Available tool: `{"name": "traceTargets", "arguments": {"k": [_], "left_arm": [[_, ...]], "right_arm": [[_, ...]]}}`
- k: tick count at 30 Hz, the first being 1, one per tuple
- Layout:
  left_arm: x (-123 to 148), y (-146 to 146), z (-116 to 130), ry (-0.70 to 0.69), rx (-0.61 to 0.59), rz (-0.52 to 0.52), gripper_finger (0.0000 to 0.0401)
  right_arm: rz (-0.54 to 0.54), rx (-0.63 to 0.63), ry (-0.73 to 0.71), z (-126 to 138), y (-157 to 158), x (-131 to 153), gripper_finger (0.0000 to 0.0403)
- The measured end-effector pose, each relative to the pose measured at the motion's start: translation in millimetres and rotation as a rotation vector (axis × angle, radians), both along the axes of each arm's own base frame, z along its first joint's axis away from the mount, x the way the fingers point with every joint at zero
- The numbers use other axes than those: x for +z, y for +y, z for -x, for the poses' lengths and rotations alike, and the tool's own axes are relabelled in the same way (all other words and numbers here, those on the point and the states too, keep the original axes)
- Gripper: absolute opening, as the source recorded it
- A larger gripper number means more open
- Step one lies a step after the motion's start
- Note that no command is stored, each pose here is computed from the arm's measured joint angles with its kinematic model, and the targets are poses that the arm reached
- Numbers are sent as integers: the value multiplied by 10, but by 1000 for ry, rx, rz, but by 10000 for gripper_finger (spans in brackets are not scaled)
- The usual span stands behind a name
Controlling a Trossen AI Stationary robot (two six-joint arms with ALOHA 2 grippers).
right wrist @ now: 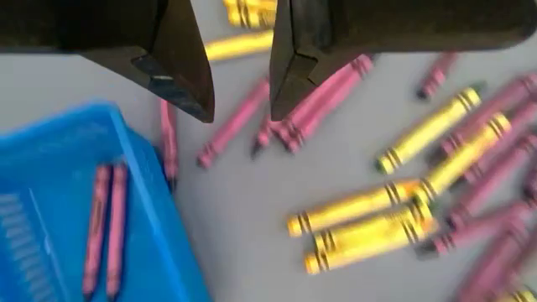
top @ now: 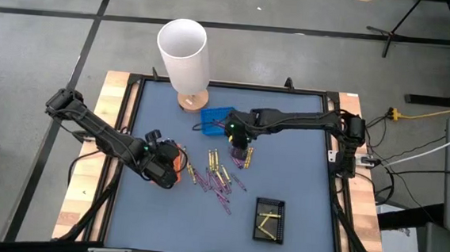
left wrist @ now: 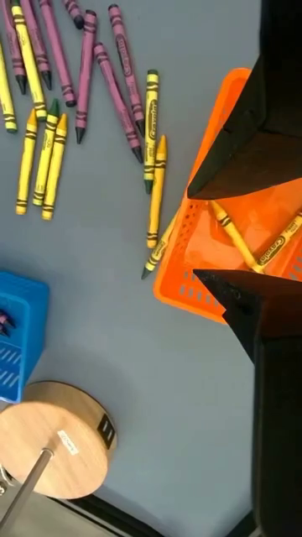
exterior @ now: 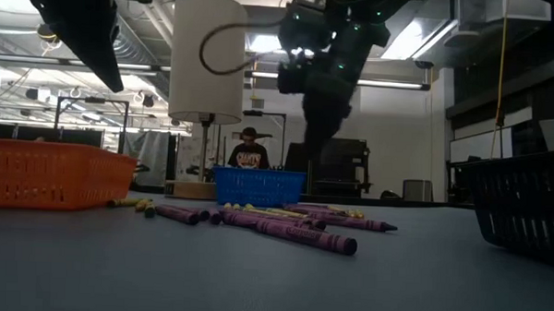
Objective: Sort crayons
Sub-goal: Put the violet crayon into the blue bin
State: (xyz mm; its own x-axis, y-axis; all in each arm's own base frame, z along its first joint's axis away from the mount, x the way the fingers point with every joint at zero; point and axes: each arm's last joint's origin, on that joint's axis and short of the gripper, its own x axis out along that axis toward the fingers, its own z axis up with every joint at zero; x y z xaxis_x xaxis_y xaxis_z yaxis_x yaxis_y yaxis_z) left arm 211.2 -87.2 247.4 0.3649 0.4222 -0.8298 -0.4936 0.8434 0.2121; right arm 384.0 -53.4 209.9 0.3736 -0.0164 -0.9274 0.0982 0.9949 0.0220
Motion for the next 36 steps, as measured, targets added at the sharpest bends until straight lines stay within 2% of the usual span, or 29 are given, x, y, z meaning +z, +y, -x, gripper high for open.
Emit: {"name": "traceTargets", "arguments": {"k": [4, 8, 11, 16, 21, 36], "left_arm": [[0, 0, 0, 0, 0, -1, 128], [0, 1, 0, -1, 0, -3, 128], [4, 5, -1, -10, 3, -22, 128], [7, 11, -3, -18, 7, -41, 128], [7, 11, -3, -19, 7, -42, 128], [9, 7, -11, -30, 8, -39, 128]], "right_arm": [[6, 33, 95, 93, -36, -30, 115], [27, 40, 118, 124, -114, -35, 115], [51, 17, 86, 123, -214, -71, 115], [39, -15, 94, 231, -349, -304, 115], [50, -36, -11, 238, -437, -476, 115], [63, -8, -61, 312, -402, -706, 115]]}}
